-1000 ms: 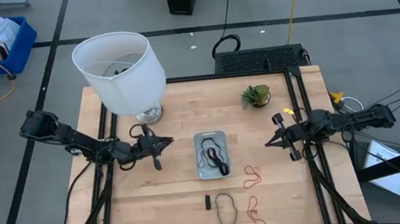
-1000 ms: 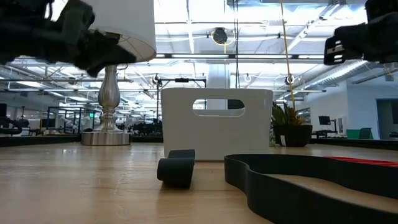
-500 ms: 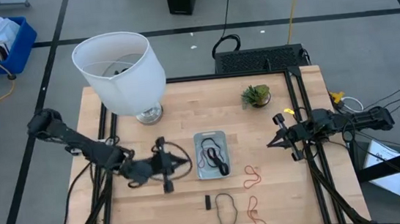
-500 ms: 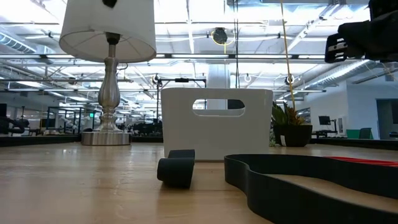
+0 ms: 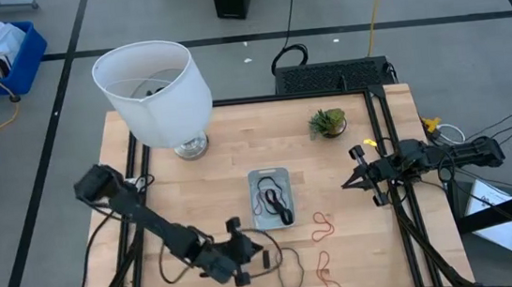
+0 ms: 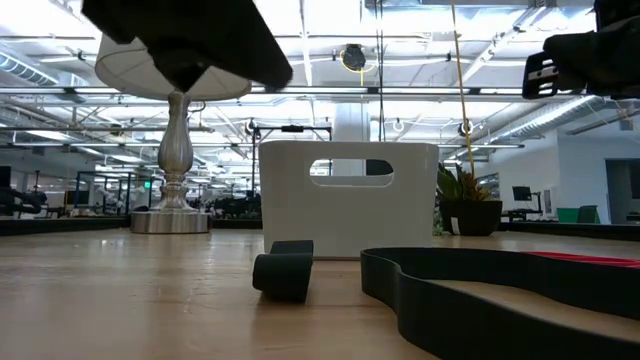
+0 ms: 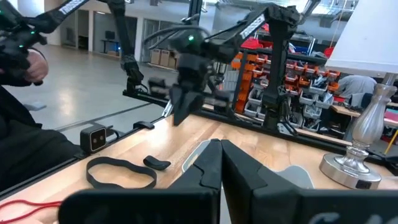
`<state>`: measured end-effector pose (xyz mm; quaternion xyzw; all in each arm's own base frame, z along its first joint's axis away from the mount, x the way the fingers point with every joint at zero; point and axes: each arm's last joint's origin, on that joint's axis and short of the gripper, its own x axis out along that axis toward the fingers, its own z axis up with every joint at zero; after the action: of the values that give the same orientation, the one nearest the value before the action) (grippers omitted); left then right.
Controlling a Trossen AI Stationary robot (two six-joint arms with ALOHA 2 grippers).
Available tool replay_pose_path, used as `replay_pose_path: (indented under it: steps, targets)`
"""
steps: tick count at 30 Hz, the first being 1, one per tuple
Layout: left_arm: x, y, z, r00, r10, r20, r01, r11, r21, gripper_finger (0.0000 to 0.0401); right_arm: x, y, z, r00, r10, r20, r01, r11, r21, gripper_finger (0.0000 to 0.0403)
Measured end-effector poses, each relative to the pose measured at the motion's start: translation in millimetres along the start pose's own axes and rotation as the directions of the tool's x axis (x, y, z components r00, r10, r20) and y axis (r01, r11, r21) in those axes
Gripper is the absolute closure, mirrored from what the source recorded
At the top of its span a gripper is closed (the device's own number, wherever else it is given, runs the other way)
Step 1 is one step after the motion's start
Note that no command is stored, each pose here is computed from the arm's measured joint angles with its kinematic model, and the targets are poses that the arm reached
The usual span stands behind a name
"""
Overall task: Pick and place rubber bands into bin
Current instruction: Put the small black rubber band into the gray bin
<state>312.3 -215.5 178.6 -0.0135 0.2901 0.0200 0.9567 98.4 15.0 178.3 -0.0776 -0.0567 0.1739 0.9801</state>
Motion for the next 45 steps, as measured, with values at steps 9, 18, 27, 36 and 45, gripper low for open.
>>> replay_pose_path:
  steps: [9,18,27,36,45]
  targets:
    - [30.3,-30.9,4.2,0.990,-0.109,-0.092,0.125,0.973,0.192,0.0273,0.0,-0.2,0.7,1.000,-0.004,0.007,0.005,1.000,-0.025,0.0403]
    - [28.9,-36.2,-6.5,0.969,-0.084,-0.232,0.159,0.932,0.326,0.0148,0.0,-0.2,0.7,1.000,-0.004,0.006,0.004,1.000,0.003,0.0403]
    - [37.5,-34.4,-12.1,0.968,-0.068,-0.242,0.169,0.890,0.424,0.0127,0.0,-0.2,0.6,1.000,-0.004,0.006,0.004,1.000,0.004,0.0403]
    - [57.0,-35.7,-29.7,0.965,-0.052,-0.256,0.182,0.835,0.519,0.0149,0.0,-0.2,-0.1,1.000,-0.007,-0.002,0.007,1.000,-0.002,0.0403]
    - [65.1,-21.9,-25.3,0.963,-0.023,-0.268,0.160,0.851,0.500,0.0180,0.0,-0.2,-0.2,1.000,-0.007,-0.003,0.007,1.000,0.004,0.0403]
